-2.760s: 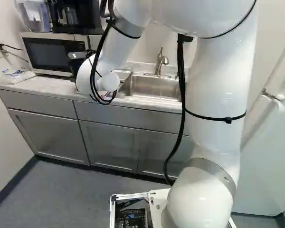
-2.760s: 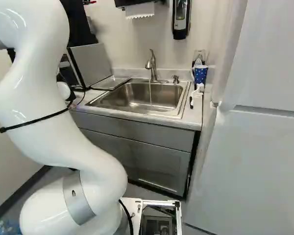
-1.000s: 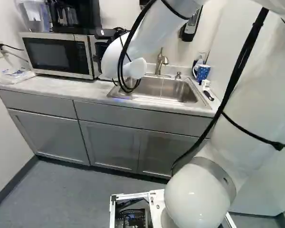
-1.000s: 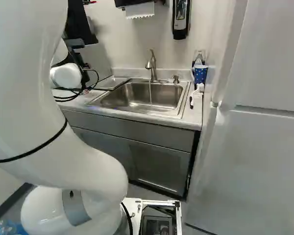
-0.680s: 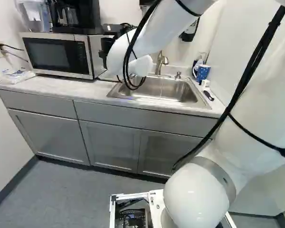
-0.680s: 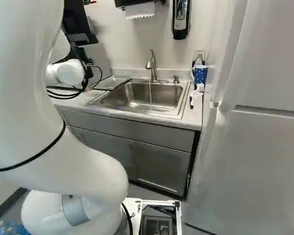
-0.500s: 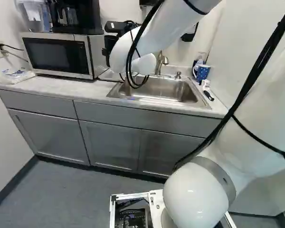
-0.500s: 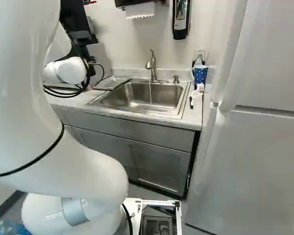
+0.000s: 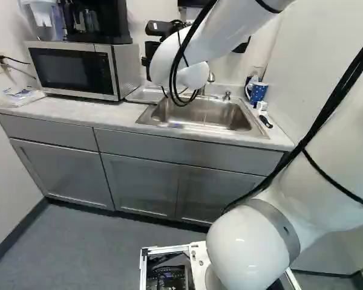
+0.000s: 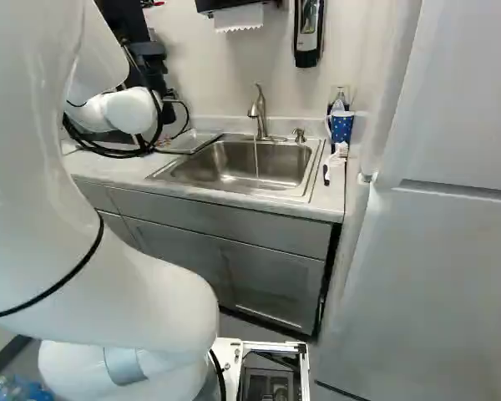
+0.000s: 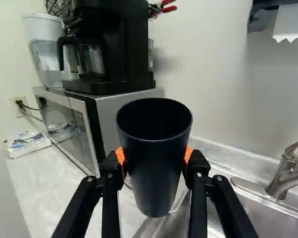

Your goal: Rinse the cup and place it in the tray

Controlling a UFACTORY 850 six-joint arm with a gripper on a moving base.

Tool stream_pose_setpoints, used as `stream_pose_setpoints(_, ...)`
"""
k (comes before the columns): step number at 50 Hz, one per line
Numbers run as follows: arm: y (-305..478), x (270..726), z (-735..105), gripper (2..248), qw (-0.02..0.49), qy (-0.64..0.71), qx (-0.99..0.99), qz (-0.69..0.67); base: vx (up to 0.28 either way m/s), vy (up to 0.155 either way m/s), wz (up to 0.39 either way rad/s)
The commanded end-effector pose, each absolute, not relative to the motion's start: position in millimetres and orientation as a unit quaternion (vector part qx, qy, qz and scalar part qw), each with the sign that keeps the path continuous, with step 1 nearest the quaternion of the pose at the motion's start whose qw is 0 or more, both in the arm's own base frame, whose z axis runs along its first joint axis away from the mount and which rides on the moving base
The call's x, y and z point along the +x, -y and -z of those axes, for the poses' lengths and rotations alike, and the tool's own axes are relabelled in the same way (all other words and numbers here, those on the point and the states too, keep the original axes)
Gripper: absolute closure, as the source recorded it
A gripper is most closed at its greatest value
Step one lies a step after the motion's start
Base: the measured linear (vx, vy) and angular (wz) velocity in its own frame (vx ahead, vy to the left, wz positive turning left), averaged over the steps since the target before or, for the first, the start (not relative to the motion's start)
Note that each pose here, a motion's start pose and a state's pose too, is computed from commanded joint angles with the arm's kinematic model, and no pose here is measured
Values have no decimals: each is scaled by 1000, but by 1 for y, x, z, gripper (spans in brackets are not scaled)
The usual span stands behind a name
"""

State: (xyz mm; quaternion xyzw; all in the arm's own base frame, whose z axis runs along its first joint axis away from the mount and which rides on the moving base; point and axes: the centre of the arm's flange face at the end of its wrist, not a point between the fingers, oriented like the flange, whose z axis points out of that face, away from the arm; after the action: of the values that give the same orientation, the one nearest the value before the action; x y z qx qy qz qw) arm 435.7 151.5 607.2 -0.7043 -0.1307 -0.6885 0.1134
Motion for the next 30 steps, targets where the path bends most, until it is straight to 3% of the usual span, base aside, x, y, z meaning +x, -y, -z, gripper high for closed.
stream_pose_setpoints(30, -109, 447, -597, 125, 77, 99, -733, 669, 0, 0, 0)
